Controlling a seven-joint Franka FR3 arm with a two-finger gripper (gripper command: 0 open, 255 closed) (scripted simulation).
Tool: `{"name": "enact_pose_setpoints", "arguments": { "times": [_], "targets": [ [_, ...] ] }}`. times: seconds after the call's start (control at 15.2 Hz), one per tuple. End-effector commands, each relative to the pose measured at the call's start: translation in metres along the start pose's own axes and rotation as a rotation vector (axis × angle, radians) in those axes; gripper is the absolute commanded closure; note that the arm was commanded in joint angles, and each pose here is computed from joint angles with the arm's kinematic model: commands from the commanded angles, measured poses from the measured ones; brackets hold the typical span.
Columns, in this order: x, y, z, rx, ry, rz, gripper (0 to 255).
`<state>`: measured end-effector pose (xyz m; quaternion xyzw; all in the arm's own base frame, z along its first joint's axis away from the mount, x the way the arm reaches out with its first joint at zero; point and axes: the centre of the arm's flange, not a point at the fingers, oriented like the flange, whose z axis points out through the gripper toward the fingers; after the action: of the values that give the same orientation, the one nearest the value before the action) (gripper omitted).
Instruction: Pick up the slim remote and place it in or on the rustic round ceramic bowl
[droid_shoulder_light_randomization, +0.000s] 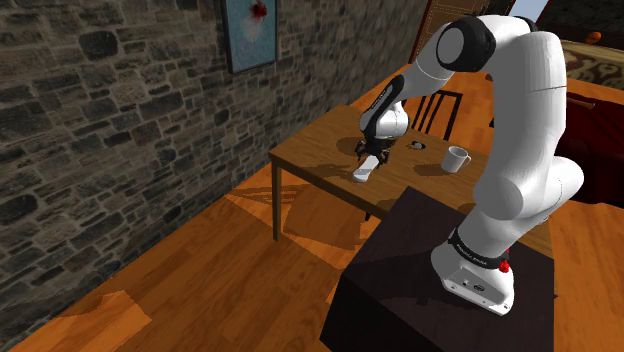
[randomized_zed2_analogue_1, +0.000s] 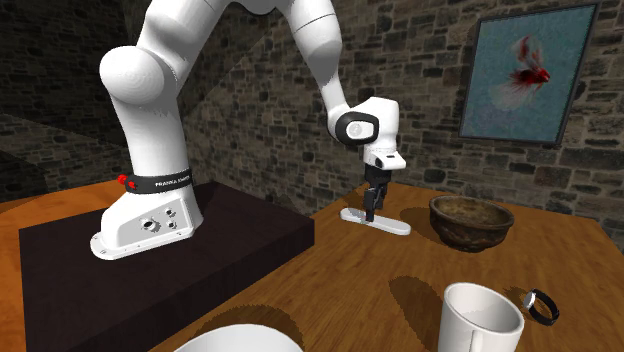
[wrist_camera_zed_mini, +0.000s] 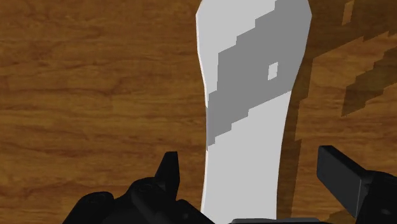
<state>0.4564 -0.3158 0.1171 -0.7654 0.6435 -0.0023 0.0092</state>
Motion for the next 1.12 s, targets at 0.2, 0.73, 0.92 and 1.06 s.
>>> {"name": "enact_pose_setpoints", "arguments": {
  "times": [0.2, 0.73, 0.92, 1.06],
  "targets": [
    [-0.0008, 0.0005, 0.0143, 0.0, 0.0, 0.0, 0],
    [-0.0009, 0.0005, 0.0142, 0.0, 0.0, 0.0, 255],
    [-0.0009, 0.0004, 0.0142, 0.0, 0.0, 0.0, 255],
    [-0.0009, 0.0004, 0.0142, 0.0, 0.0, 0.0, 255]
  ]
}}
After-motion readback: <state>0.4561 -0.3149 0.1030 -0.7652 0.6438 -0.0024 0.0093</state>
